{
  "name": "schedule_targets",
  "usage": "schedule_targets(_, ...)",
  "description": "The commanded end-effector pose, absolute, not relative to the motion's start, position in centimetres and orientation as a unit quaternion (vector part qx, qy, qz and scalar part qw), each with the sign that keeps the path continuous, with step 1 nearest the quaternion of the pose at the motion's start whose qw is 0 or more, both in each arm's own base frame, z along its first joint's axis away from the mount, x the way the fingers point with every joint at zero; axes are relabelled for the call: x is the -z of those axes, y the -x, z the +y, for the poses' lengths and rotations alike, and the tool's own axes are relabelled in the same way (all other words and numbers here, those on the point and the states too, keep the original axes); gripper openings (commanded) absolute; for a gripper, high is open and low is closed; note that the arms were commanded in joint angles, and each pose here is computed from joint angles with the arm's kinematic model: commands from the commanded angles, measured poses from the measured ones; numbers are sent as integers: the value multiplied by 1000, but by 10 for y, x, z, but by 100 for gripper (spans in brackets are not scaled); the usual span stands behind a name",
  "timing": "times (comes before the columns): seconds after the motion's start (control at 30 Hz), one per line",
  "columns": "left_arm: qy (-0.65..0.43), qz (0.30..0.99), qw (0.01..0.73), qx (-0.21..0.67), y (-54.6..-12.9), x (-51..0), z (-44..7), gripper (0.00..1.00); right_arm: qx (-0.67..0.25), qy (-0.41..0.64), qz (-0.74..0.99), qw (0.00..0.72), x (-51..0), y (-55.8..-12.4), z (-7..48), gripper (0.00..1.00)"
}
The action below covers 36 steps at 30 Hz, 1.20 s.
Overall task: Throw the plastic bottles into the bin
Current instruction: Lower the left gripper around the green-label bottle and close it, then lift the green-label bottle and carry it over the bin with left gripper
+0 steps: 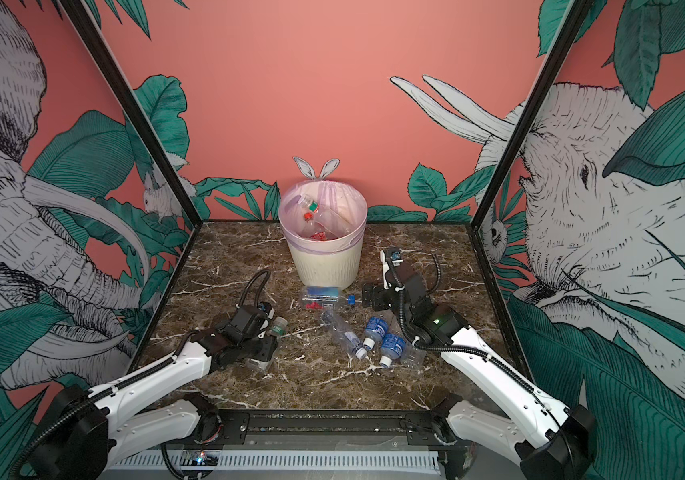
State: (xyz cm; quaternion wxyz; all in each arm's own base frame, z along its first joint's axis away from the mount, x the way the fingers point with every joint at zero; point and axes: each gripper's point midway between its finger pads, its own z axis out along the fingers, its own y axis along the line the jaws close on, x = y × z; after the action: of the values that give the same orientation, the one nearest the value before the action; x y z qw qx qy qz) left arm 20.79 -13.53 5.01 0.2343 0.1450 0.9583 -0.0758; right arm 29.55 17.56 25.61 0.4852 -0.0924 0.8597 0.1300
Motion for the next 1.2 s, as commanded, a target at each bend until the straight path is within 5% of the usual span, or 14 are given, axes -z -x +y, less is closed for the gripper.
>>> schedule_targets(0.0, -143, 953, 253, 84, -211, -65, -138, 54, -139, 87, 853, 495, -262, -298, 177, 95)
schedule_targets(1.17, -146, 843, 484, 183, -203, -206, -132, 48, -142, 88, 862, 478, -235, -290, 173, 94)
